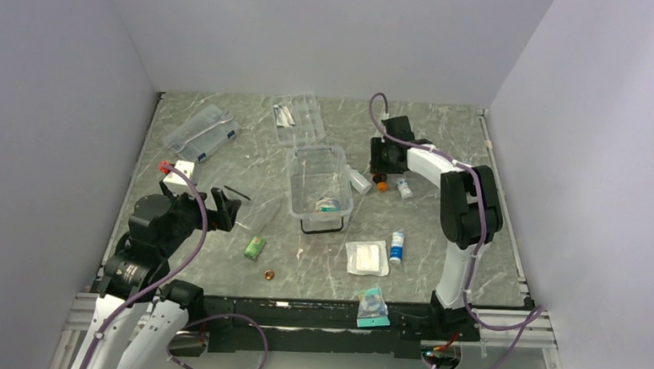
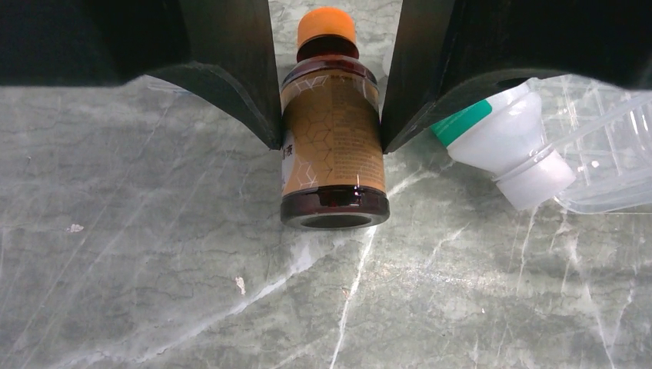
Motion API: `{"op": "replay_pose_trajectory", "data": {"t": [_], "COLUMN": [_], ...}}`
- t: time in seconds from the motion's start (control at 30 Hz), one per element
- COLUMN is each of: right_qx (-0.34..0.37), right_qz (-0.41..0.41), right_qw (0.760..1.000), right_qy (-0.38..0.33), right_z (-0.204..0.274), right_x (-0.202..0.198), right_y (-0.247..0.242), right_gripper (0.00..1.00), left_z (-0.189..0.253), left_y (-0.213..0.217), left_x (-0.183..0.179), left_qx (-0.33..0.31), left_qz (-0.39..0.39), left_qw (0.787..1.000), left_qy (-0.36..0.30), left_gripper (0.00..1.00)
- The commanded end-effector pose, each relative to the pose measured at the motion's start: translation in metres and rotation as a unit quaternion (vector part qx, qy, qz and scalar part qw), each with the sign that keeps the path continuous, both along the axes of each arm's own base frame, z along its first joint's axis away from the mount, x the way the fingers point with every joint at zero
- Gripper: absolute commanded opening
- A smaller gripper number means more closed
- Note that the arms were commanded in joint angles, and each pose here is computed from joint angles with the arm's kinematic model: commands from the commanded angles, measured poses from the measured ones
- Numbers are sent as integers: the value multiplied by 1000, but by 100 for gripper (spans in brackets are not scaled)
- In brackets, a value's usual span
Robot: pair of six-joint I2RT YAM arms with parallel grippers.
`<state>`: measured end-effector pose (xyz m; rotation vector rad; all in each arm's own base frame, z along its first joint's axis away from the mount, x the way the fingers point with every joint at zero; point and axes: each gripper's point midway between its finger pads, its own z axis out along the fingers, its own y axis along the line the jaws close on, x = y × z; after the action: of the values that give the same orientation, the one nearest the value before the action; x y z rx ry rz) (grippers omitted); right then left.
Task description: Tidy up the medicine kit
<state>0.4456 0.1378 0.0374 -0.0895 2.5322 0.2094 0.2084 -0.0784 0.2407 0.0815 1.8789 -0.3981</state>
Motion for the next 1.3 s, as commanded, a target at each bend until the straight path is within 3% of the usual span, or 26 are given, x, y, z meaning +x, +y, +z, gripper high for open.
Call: {"op": "replay_pose_trajectory", "data": {"t": [0.0,0.47,0.9,1.27], "right_qx": [-7,-6,2,58], "right_qz": [-5,3,-6,23], "right_qw": [1000,1000,994,974], "right_qy": [21,9,-108,-217], "right_z": [-17,-1,113,223], "right_x": [-5,2,1,-37], "right_y": [-2,5,11,79], "right_gripper": [51,11,6,5], "left_z": [21,21,23,24], "left_y": [-1,-2,-2,-1], "left_x": [-1,-1,-3,-4], "left_qx": [-9,-9,-11,-11], "left_qz": [-5,-7,-8,-7], "left_qw": [1000,999,999,999], "left_qy": [-29,-30,-34,-37], "left_gripper": [99,98,99,99]}}
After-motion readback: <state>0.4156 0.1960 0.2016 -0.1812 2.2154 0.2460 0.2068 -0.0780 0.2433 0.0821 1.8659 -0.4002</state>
